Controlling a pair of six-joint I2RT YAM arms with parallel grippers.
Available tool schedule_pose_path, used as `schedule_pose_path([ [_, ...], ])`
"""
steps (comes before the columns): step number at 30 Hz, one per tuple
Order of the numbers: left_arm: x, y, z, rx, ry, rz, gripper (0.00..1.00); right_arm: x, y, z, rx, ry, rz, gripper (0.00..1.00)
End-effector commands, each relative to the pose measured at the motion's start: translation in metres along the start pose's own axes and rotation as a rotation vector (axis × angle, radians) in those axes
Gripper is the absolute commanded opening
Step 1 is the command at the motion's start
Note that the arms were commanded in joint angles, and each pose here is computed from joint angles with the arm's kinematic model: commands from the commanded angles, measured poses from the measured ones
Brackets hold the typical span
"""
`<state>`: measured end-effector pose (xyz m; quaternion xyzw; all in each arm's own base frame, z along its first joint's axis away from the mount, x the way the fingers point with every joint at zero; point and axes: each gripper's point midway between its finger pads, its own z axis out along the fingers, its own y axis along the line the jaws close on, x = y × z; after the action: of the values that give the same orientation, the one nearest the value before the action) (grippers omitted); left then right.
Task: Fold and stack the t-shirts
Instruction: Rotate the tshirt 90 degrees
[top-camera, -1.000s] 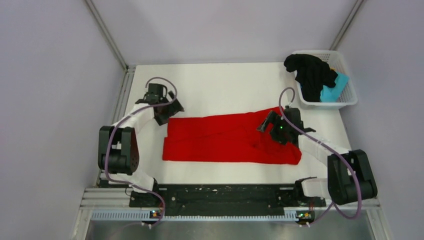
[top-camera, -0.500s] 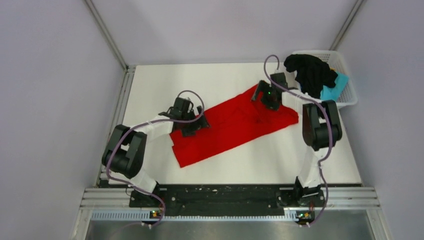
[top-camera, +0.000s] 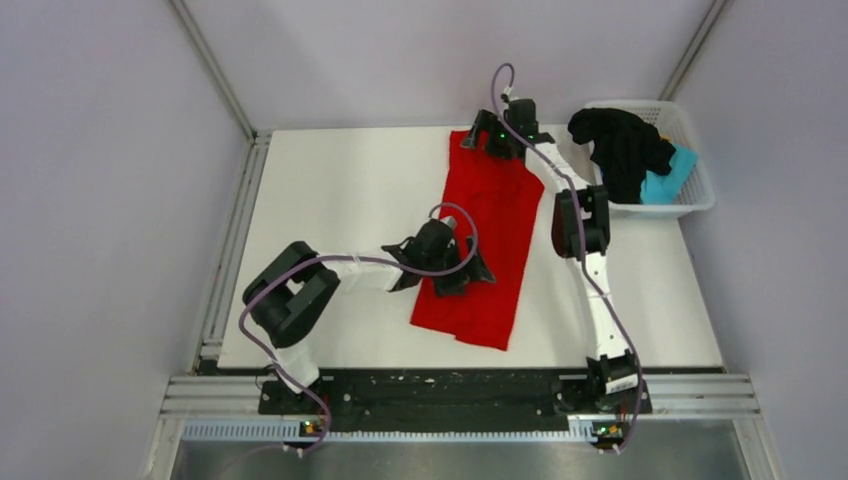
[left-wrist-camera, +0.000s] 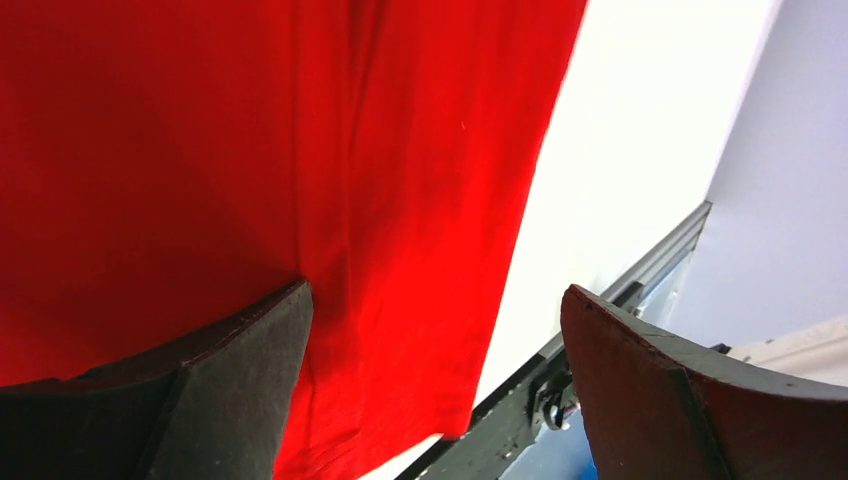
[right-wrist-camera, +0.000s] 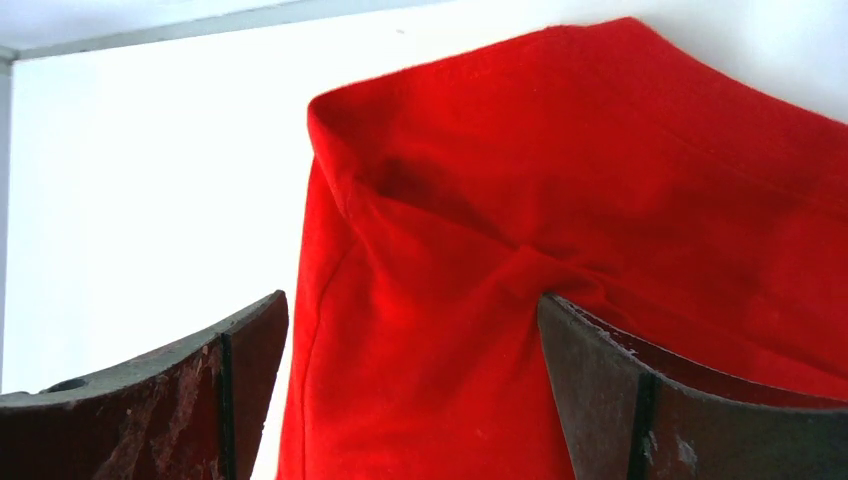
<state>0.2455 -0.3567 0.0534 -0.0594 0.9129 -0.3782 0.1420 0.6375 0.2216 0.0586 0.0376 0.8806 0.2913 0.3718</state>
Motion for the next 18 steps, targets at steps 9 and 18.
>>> schedule_pose_path([
  [9,0.02,-0.032,-0.018,-0.01,-0.049,0.096,0.99,-0.043,0.106,0.001,-0.189,-0.19,-0.14,0.99],
  [18,0.006,0.026,-0.075,-0.277,-0.187,0.211,0.99,-0.056,0.119,-0.129,0.021,-0.168,-0.274,0.99],
])
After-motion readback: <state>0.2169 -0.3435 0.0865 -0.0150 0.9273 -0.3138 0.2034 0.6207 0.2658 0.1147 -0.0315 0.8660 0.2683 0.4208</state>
